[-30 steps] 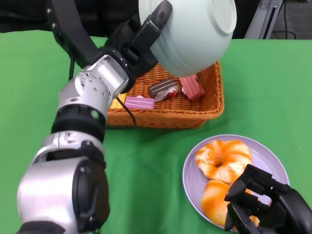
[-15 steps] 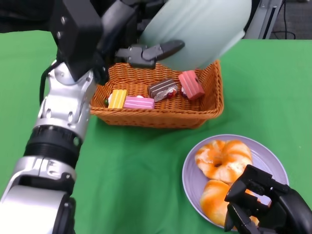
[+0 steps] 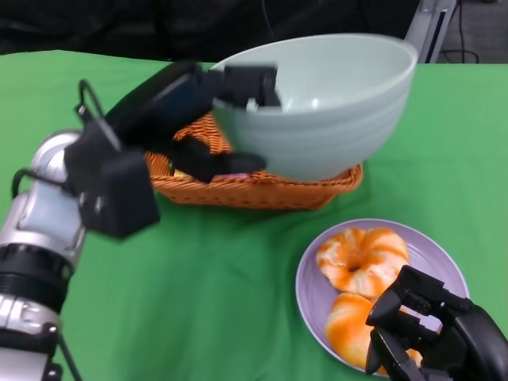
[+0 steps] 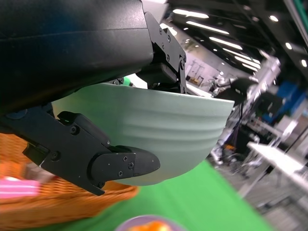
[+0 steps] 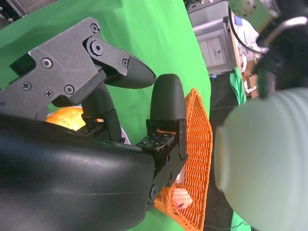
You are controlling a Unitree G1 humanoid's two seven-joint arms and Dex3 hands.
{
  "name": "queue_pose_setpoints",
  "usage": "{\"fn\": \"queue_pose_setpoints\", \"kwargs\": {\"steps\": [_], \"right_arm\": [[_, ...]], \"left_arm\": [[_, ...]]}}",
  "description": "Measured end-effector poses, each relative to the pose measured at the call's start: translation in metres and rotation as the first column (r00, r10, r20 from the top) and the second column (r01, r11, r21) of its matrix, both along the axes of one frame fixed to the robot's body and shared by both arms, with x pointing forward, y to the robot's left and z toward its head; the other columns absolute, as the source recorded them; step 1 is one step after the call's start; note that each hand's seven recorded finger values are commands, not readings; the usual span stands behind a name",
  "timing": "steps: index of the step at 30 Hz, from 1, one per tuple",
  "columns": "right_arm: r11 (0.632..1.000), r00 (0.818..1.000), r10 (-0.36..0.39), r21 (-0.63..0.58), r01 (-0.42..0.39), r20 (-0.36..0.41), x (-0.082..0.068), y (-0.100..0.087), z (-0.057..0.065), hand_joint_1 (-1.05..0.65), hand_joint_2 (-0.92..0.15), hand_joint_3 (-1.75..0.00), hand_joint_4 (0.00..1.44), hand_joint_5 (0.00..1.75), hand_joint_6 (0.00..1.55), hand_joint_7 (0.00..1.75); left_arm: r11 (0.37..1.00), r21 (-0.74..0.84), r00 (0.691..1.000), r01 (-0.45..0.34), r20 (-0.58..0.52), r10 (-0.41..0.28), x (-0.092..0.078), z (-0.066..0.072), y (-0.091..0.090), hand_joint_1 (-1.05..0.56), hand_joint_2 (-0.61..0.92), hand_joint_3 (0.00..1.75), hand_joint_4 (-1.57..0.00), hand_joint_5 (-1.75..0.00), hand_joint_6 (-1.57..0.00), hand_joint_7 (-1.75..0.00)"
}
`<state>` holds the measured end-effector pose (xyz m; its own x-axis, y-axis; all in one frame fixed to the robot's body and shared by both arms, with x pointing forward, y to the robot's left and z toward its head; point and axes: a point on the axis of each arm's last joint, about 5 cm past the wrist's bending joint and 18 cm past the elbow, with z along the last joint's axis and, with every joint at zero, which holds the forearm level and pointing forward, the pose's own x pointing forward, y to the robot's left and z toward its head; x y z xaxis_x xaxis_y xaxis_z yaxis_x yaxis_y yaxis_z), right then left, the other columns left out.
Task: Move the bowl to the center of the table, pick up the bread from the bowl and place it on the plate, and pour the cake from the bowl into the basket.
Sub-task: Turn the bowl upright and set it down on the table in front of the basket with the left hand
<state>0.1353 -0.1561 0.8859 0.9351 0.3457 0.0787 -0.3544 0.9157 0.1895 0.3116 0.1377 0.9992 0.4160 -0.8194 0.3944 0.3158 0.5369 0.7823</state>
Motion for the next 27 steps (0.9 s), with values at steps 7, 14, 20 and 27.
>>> {"fn": "queue_pose_setpoints", "kwargs": {"steps": [7,14,20,27], "right_arm": [[1.0,1.0,-0.003,0.002,0.003,0.002,0.001,0.0,0.0,-0.13,-0.54,-1.05,0.61,1.75,0.51,1.55],[1.0,1.0,-0.003,0.004,0.003,0.015,0.004,0.001,0.002,-0.14,-0.53,-1.06,0.64,1.75,0.54,1.55],[1.0,1.0,-0.012,0.004,0.012,0.022,0.004,0.001,0.001,-0.15,-0.53,-1.06,0.65,1.75,0.55,1.53],[1.0,0.999,-0.011,0.005,0.011,0.031,0.005,0.001,0.002,-0.16,-0.53,-1.04,0.65,1.75,0.56,1.53]], "left_arm": [[0.998,0.06,0.98,-0.036,0.197,0.024,-0.015,-0.018,0.018,-0.21,0.77,0.55,-0.64,-1.73,-0.68,-1.23],[0.99,0.053,0.954,-0.13,0.278,0.111,-0.027,-0.04,0.039,-0.19,0.89,0.29,-0.65,-1.75,-0.55,-1.49],[0.977,0.041,0.937,-0.211,0.292,0.19,-0.053,-0.082,0.063,-0.11,0.88,0.18,-0.63,-1.75,-0.61,-1.38],[0.964,-0.024,0.897,-0.263,0.362,0.254,-0.066,-0.108,0.075,-0.06,0.86,0.12,-0.61,-1.75,-0.71,-1.19]]}}
